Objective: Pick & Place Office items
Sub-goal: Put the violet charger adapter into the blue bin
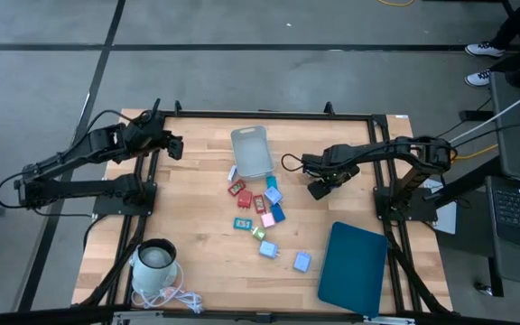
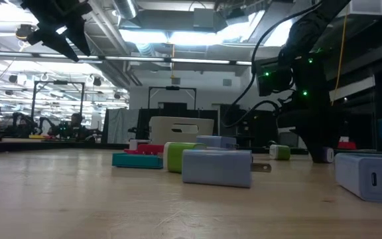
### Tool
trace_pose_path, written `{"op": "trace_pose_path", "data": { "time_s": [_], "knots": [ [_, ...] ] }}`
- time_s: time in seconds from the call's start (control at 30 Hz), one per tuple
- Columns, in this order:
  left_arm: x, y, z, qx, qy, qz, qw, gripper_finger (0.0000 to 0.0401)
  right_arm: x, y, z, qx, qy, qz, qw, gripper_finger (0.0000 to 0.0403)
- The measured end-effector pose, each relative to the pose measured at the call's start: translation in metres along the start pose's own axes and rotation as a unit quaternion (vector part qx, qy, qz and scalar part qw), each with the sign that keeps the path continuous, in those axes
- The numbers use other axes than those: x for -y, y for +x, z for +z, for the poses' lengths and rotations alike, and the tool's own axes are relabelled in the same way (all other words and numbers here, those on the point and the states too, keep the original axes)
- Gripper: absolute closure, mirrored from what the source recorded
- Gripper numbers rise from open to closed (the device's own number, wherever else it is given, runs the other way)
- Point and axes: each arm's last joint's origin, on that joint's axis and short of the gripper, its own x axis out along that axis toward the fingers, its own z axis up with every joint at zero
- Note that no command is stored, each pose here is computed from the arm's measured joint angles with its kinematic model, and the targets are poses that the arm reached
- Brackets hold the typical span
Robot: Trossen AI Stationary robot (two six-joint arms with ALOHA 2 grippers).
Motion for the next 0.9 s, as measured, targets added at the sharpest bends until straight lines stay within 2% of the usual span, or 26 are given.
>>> {"op": "trace_pose_path", "data": {
  "time_s": [0.3, 0.57, 0.7, 0.9],
  "knots": [
    [0.000, 0.000, 0.000, -0.001, 0.006, 0.002, 1.000, 0.0189, 0.000, 0.000, 0.000, -0.001, 0.013, 0.003, 1.000, 0.0262],
    [0.000, 0.000, 0.000, 0.001, 0.009, 0.004, 1.000, 0.0189, -0.001, -0.001, 0.000, 0.007, 0.021, 0.011, 1.000, 0.0268],
    [0.001, 0.000, 0.001, 0.008, 0.011, 0.000, 1.000, 0.0189, -0.005, -0.013, 0.005, 0.036, 0.020, 0.057, 0.998, 0.0268],
    [0.003, 0.000, 0.005, 0.027, 0.018, -0.011, 0.999, 0.0189, -0.013, -0.064, 0.007, 0.103, 0.002, 0.173, 0.980, 0.0268]
  ]
}}
